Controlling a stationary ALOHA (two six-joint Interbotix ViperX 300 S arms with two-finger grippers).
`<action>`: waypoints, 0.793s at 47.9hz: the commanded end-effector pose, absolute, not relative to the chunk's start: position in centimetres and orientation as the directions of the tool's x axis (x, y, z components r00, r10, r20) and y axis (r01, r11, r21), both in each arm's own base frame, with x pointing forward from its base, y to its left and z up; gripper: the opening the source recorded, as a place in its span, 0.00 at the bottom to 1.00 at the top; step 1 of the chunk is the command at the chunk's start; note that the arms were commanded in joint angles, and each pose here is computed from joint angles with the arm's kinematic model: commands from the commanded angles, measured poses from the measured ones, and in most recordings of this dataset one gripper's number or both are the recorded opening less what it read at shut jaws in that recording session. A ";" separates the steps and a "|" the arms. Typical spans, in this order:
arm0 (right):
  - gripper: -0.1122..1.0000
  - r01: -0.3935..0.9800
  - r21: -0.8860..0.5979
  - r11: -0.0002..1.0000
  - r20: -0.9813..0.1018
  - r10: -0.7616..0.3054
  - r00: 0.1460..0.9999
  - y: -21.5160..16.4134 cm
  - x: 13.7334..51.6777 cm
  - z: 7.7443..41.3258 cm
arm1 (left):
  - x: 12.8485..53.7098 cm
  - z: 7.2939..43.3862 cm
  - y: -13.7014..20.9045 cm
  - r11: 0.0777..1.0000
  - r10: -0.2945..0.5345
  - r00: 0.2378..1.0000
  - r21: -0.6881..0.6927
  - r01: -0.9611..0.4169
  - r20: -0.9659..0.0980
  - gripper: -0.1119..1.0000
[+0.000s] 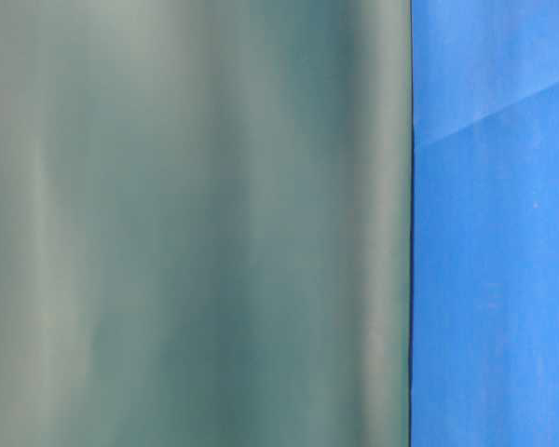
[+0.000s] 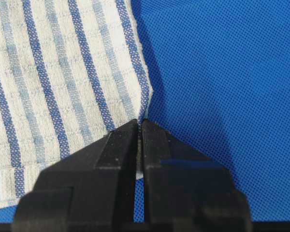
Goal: Fold the blue towel.
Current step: 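Grasp the left and right ends of the folded towel strip, then lift the strip and rotate it to lie vertically, right gripper at top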
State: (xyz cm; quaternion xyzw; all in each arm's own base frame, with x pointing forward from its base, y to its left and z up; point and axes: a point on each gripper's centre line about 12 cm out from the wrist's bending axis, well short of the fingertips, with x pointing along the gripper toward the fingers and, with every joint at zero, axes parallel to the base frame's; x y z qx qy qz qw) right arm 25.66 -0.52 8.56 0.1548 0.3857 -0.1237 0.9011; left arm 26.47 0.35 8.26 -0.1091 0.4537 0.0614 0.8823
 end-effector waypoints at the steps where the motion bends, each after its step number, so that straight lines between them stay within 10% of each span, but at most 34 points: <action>1: 0.29 0.336 0.194 0.922 -0.705 -0.107 0.701 -0.5 26.1 9.4 | 26.8 9.0 0.2 0.970 0.005 0.588 -0.139 -0.200 -0.809 0.12; 38: 0.29 0.183 0.299 0.936 -0.500 -0.010 0.866 0.2 24.4 19.0 | 28.1 19.9 -0.9 0.969 -0.030 0.753 -0.203 -0.139 -0.658 0.12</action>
